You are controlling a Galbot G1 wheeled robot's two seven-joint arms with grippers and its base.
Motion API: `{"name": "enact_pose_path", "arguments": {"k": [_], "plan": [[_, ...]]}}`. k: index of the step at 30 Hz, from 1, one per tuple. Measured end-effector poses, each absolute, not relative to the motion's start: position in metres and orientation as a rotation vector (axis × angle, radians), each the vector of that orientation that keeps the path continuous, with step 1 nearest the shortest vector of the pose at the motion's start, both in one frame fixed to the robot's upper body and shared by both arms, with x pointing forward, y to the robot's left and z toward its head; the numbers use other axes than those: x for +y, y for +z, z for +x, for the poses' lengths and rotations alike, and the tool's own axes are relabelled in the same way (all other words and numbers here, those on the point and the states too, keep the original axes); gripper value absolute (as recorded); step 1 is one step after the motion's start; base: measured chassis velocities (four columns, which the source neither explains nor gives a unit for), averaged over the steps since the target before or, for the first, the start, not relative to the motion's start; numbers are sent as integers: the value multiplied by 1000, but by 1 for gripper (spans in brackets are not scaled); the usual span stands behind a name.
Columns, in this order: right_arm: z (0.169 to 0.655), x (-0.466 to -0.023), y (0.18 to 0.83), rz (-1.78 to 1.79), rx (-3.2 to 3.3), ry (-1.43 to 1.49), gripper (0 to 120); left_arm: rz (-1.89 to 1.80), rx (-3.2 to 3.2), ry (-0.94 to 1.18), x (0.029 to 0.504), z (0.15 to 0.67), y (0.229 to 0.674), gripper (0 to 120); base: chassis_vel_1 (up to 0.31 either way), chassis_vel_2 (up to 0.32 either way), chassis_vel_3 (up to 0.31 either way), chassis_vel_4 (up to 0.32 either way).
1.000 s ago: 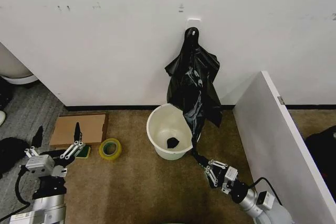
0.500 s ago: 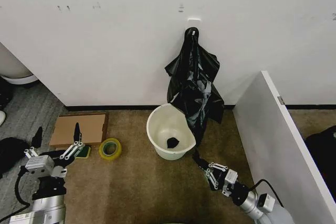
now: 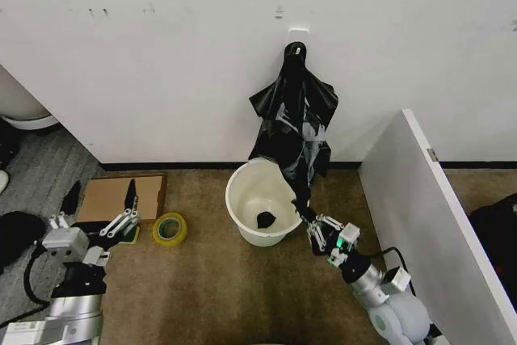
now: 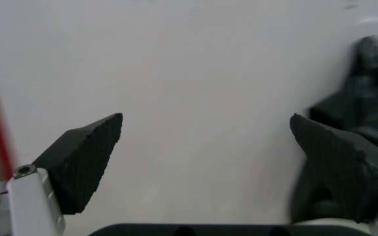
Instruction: Place the garbage bag over the trash bin.
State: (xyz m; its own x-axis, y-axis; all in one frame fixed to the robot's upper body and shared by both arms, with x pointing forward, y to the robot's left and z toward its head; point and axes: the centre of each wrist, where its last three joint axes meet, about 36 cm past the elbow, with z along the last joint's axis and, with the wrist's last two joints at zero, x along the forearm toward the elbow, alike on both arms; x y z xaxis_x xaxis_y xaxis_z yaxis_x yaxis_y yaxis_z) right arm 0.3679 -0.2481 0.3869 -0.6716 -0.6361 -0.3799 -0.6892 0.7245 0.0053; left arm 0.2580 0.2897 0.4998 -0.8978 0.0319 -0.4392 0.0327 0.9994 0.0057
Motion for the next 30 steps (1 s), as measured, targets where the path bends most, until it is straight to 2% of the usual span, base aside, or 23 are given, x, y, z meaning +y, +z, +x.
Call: {"name": "enact_pose_path", "arguments": {"k": [7, 12, 21, 30], "plan": [[372, -239, 393, -1000, 2583, 238, 0, 405, 2724, -17, 284, 267, 552, 100, 0, 0, 0, 0], [371, -225, 386, -1006, 2587, 230, 0, 773, 2754, 97, 281, 296, 606, 100, 0, 0, 0, 0], [373, -192, 376, -1071, 2570, 223, 0, 835, 2854, 274, 279, 305, 626, 100, 0, 0, 0, 0], [363, -160, 374, -1055, 2571, 229, 0, 776, 2864, 267, 274, 304, 616, 100, 0, 0, 0, 0]]}}
